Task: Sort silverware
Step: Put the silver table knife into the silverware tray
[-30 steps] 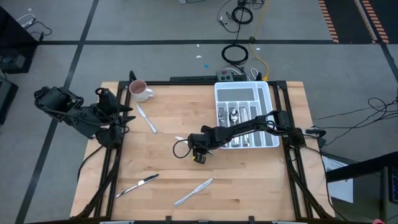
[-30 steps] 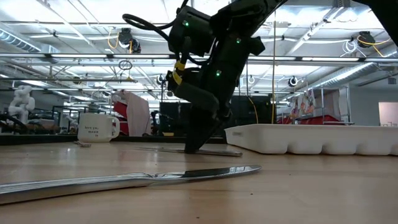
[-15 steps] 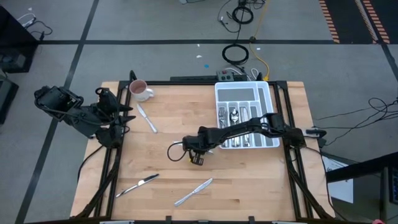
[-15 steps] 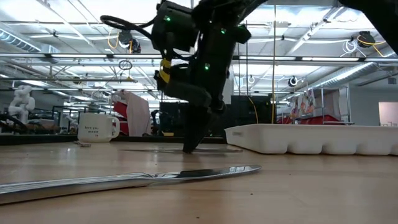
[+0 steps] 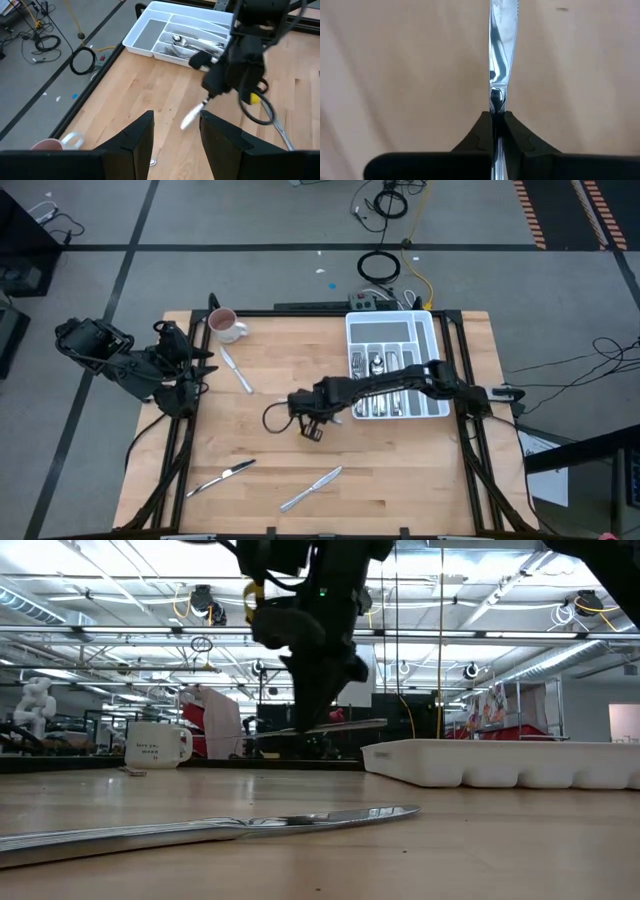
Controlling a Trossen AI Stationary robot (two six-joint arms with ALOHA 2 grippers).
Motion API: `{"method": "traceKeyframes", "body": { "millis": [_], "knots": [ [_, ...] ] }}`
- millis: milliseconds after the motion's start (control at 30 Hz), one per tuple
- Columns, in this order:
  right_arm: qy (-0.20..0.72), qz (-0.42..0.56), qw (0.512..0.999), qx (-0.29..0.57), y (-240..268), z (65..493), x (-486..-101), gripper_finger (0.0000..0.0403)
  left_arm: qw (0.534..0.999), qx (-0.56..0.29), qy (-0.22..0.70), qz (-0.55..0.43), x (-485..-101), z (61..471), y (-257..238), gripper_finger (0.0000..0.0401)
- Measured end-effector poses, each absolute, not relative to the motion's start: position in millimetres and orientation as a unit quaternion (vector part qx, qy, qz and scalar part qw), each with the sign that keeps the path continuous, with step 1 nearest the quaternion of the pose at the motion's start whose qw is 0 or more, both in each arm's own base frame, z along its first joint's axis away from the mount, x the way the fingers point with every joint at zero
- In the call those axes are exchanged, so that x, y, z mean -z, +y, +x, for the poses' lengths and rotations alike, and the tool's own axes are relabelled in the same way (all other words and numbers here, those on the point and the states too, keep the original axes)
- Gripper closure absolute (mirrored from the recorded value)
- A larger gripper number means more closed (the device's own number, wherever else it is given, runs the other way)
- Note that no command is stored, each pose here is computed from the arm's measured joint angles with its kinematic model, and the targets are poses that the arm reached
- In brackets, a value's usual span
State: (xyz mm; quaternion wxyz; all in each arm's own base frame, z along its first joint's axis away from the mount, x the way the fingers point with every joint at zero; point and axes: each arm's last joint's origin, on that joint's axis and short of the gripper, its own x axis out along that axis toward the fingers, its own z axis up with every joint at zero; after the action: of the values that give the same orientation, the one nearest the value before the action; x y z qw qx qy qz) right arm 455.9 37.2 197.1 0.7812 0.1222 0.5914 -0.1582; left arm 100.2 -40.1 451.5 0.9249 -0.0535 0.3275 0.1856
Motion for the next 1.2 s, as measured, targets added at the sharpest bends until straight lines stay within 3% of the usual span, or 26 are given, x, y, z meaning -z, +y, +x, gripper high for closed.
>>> {"method": "traceKeyframes", "body": {
  "millis": [400, 633, 867, 1200],
  "knots": [
    [0.613, 0.069, 0.742, 0.261, -29, 411, -256, 0.0403, 0.925, -0.186, 0.327, -0.055, -452, 100, -40, 0.0238],
    [0.568, 0.125, 0.735, 0.348, -55, 332, -275, 0.0403, 0.924, -0.189, 0.326, -0.068, -451, 100, -40, 0.0238],
    [0.465, 0.250, 0.732, 0.431, -48, 252, -254, 0.0403, 0.925, -0.210, 0.310, -0.056, -452, 101, -39, 0.0238],
    [0.422, 0.319, 0.681, 0.507, -28, 224, -209, 0.0402, 0.926, -0.244, 0.285, -0.052, -453, 106, -40, 0.0237]
  ]
}}
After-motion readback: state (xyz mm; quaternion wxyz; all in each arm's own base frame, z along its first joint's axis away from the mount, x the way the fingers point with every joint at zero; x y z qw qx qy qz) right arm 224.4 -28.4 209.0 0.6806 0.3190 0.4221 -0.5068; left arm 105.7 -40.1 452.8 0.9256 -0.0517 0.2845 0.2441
